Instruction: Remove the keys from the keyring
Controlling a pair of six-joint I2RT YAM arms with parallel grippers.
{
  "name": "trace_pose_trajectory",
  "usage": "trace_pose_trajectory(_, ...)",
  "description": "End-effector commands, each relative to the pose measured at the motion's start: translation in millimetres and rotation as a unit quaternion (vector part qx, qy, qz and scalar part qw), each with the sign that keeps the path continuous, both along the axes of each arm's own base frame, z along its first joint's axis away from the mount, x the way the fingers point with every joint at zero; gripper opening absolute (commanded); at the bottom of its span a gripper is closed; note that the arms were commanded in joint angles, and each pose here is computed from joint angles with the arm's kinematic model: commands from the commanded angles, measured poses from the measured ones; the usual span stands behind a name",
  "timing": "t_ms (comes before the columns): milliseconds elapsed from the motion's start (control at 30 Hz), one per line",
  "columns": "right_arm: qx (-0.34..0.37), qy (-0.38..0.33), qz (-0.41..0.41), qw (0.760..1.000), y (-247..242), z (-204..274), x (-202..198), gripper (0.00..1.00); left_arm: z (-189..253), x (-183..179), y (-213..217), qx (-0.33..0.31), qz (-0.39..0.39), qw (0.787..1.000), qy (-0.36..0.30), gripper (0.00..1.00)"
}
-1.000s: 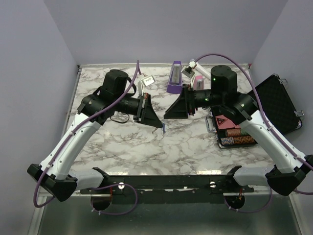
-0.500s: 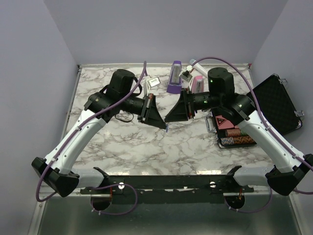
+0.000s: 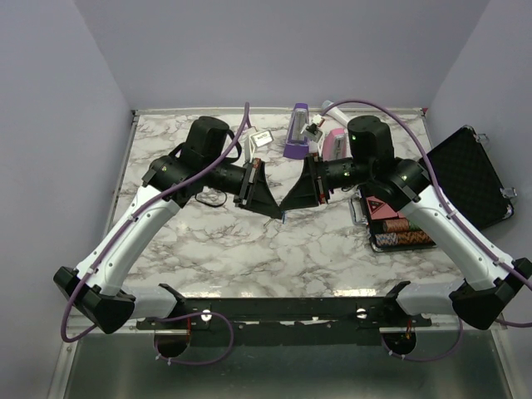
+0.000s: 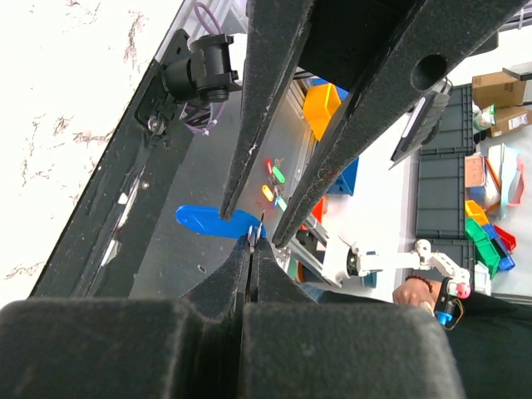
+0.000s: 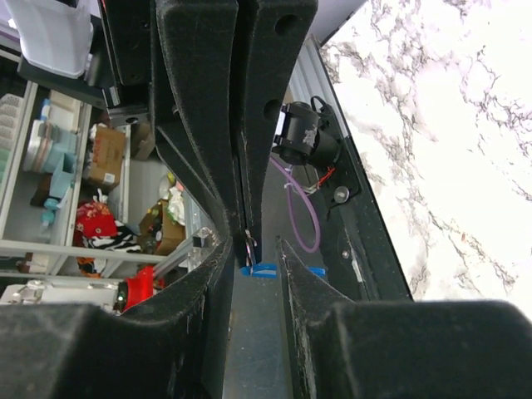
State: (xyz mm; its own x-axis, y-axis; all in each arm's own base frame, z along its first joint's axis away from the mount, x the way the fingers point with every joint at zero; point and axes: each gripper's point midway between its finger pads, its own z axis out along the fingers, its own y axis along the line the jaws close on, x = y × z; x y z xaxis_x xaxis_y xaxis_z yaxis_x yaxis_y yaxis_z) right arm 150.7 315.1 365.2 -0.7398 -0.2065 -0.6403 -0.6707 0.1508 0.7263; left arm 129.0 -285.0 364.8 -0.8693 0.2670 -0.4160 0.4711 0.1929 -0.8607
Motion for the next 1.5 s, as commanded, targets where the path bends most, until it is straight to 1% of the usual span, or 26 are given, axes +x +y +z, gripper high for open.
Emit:
trace_pose_trajectory(0,0.001,0.009,0.012,1.000,-1,-2,-5,0.32,7,-4,0,-0.008,-0.013,1.000,-0.013,0.00)
trace_pose_trajectory(67,0.003,0.008,0.010,1.000,-1,-1,-3,0.30,6,-4,-1,-0.008,-0.014,1.000,-0.010,0.00)
trace_pose_trajectory(267,0.005,0.010,0.014,1.000,0,2,-4,0.18,8,-3,-1,-0.009,-0.015,1.000,-0.011,0.00)
trace_pose_trajectory(367,0.006,0.013,0.015,1.000,0,-2,-5,0.01,9,0,-2,-0.009,-0.012,1.000,-0.018,0.00)
trace_pose_trajectory(433,0.005,0.013,0.013,1.000,-1,-3,-5,0.01,10,3,-3,-0.008,-0.005,1.000,-0.026,0.00)
trace_pose_trajectory(633,0.024,0.014,0.004,1.000,0,6,-6,0.01,30,8,-5,-0.031,0.011,0.998,-0.052,0.00)
trace_pose_trajectory(767,0.042,0.009,-0.011,0.999,3,15,0,0.01,45,16,-9,-0.045,0.037,0.996,-0.067,0.00)
trace_pose_trajectory(867,0.062,0.005,-0.027,0.998,7,26,7,0.01,54,29,-15,-0.054,0.073,0.995,-0.051,0.00)
trace_pose_trajectory(933,0.075,0.002,-0.034,0.997,10,32,10,0.01,60,35,-20,-0.074,0.085,0.993,-0.035,0.00)
trace_pose_trajectory(1000,0.090,-0.005,-0.059,0.994,11,38,19,0.01,69,43,-25,-0.095,0.103,0.990,-0.028,0.00)
trace_pose_trajectory(1233,0.116,-0.007,-0.092,0.989,12,45,27,0.01,75,54,-24,-0.096,0.142,0.984,-0.039,0.00)
trace_pose_trajectory(1467,0.135,-0.008,-0.116,0.984,14,55,36,0.01,88,72,-22,-0.098,0.193,0.975,-0.058,0.00)
